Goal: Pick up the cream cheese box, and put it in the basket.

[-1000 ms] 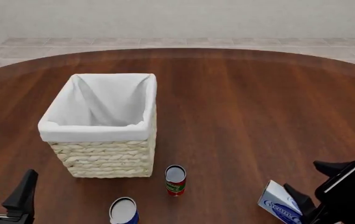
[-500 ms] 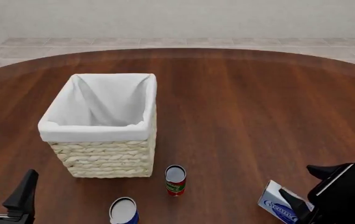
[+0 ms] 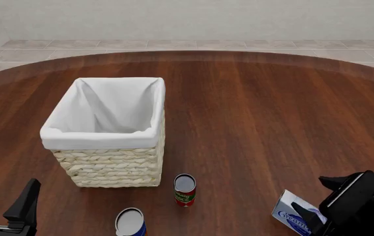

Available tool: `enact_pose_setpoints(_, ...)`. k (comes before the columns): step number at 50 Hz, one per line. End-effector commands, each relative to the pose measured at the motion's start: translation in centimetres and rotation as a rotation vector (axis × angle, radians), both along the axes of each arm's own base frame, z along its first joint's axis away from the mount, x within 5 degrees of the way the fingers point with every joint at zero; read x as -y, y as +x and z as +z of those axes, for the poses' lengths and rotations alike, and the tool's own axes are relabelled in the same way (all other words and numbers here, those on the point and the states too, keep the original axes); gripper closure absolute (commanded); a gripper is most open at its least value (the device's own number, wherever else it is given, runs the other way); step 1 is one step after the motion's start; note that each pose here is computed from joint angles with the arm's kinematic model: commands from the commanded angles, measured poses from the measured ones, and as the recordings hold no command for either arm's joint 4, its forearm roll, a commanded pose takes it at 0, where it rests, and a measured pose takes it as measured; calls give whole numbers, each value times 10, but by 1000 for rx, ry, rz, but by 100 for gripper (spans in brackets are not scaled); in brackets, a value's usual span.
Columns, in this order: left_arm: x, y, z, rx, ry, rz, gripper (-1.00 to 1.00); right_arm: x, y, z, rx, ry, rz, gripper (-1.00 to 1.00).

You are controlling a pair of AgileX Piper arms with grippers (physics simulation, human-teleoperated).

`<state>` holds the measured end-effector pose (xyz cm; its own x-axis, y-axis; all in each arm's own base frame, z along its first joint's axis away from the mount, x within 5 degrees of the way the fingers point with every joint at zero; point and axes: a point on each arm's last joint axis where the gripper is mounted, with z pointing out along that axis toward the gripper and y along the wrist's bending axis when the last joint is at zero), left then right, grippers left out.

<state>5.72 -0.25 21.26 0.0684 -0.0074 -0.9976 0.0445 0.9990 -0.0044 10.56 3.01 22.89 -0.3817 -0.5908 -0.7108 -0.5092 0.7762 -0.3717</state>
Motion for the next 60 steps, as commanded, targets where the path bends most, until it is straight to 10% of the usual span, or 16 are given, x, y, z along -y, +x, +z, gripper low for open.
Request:
enact_pose_setpoints(1, 0, 0, 0, 1, -1, 0, -100, -1, 2, -2, -23, -14, 12, -100)
enact_pose_setpoints(60, 0, -1, 0, 5, 0, -8, -100, 7, -3, -34, -152, -99, 0, -100)
